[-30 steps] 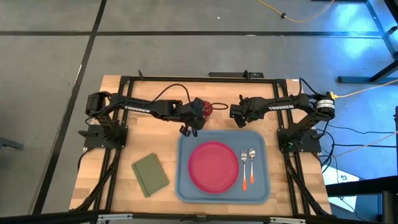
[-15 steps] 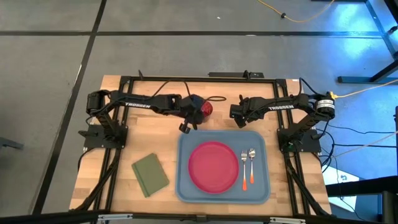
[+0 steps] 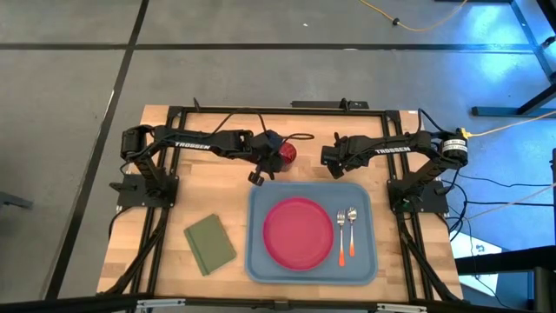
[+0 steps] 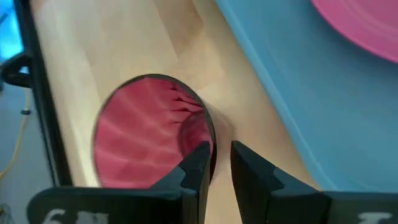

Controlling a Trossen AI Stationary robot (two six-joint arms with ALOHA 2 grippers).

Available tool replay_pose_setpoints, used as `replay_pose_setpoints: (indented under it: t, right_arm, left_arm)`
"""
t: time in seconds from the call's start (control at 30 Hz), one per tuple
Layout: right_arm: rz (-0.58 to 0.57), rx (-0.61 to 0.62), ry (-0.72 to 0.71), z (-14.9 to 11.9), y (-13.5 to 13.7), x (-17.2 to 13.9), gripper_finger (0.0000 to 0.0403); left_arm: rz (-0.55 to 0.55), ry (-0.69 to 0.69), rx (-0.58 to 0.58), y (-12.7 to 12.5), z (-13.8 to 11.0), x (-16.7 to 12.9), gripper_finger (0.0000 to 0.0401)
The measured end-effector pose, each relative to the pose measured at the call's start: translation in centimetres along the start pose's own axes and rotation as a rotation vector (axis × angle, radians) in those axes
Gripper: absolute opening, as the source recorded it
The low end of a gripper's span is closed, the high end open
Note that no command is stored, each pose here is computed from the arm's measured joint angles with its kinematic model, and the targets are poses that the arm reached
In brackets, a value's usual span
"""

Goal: Pick and place plate/cup/fork/spoon on tray
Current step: Put the red glass on the blue serving tray to the top left of the pink plate

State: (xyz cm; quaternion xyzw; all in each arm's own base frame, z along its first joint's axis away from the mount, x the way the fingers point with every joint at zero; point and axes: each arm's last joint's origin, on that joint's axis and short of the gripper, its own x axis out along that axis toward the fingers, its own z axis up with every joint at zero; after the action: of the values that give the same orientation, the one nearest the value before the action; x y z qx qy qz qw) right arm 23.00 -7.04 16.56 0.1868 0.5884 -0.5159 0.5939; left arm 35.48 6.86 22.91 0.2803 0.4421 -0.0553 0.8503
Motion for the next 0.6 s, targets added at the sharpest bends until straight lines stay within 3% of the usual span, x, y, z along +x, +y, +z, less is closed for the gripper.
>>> replay_pose_setpoints:
  t: [0.6]
  right_arm:
    - [0.0,-0.001,0.0,-0.01,0.0,0.0,0.0101]
  left_arm:
    - [-0.004,0.01,0.018,-0.06,-0.08,0.0,0.0057]
